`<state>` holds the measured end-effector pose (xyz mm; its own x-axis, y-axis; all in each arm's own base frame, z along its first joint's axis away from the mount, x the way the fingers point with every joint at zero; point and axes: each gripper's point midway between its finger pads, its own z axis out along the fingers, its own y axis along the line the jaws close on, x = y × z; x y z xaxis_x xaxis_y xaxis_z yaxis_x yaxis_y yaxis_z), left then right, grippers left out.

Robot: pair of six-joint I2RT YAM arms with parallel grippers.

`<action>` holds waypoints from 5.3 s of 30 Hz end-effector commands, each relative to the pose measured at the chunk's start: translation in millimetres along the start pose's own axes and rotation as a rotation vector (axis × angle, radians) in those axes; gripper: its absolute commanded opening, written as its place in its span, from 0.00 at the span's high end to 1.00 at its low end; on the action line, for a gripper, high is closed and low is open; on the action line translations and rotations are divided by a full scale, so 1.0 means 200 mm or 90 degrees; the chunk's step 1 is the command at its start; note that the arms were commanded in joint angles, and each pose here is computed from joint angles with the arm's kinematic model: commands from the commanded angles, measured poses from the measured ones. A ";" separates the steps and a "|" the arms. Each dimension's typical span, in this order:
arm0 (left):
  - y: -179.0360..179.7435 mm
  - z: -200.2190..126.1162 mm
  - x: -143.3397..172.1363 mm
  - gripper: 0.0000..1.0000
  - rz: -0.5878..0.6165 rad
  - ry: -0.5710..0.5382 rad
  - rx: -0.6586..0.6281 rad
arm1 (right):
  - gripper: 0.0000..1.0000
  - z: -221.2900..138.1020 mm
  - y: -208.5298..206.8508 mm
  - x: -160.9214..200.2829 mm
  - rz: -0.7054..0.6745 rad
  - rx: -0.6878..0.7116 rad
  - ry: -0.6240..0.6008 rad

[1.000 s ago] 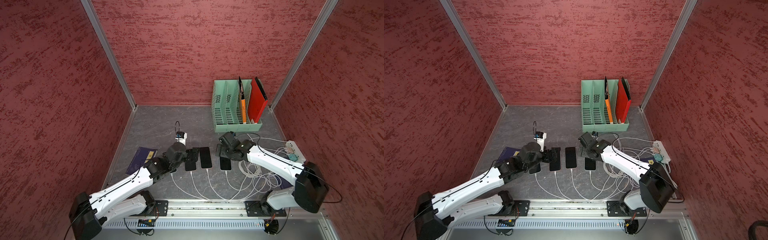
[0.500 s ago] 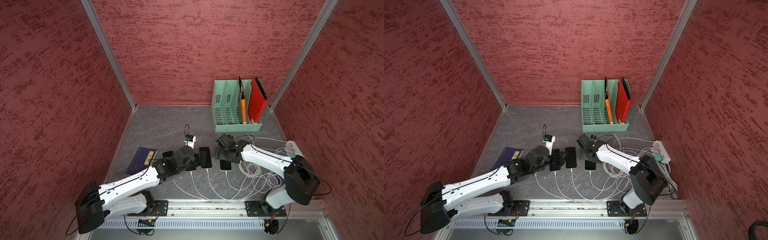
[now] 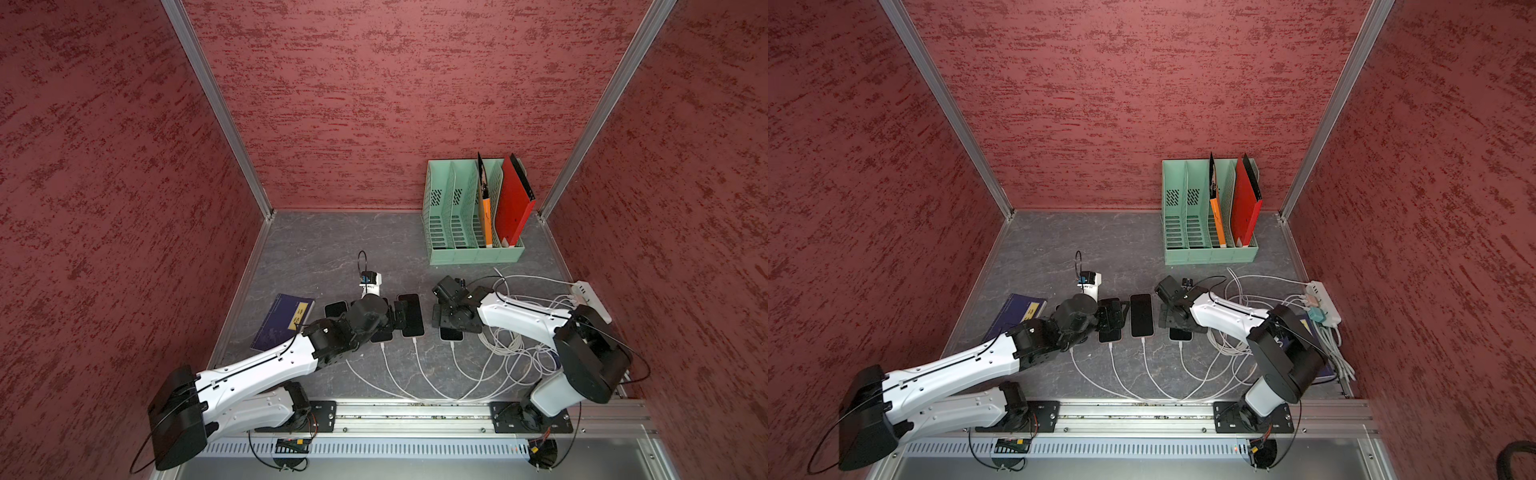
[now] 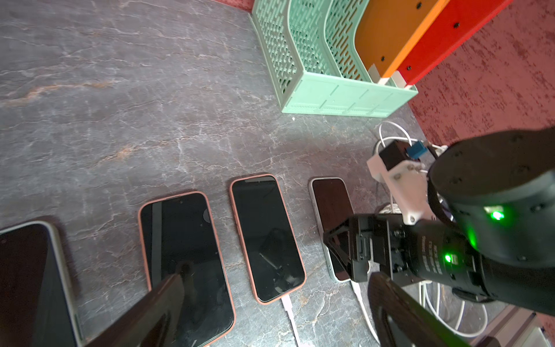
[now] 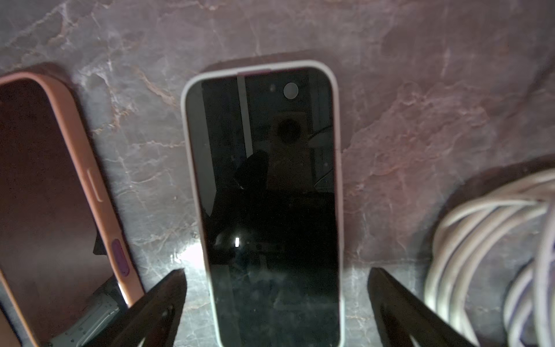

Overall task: Unplug the charging cable from the phone
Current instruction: Pick up the phone at the center of the board, then remove the charging cable from the phone.

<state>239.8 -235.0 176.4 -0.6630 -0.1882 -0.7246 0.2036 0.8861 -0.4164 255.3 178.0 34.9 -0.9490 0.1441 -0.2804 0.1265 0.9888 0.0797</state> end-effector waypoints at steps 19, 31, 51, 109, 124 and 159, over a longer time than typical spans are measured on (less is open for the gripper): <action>0.00 0.00 0.02 0.00 0.005 0.009 0.012 | 0.02 0.07 0.08 -0.04 -0.056 -0.050 0.049; 0.04 0.00 0.06 0.00 0.013 0.008 -0.002 | 0.09 0.11 0.06 -0.01 -0.057 -0.028 0.070; 0.06 0.01 0.08 0.00 0.003 0.010 -0.006 | 0.11 0.17 0.00 0.07 -0.050 0.043 0.125; -0.69 0.16 0.71 0.34 0.118 0.206 0.314 | 0.88 -0.40 0.04 -0.18 0.069 -0.179 -0.157; -0.79 0.32 0.80 0.41 0.091 0.259 0.359 | 0.87 -0.44 0.05 -0.17 0.093 -0.217 -0.162; -0.80 0.35 0.73 0.94 0.037 0.155 0.349 | 0.90 -0.60 -0.02 -0.24 0.187 -0.272 -0.200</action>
<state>153.9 -426.5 89.7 -0.7829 0.0371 -0.6211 0.5389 0.5392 -0.6472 255.3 155.1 136.6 -0.7809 0.4559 -0.4271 0.2204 0.8408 0.4945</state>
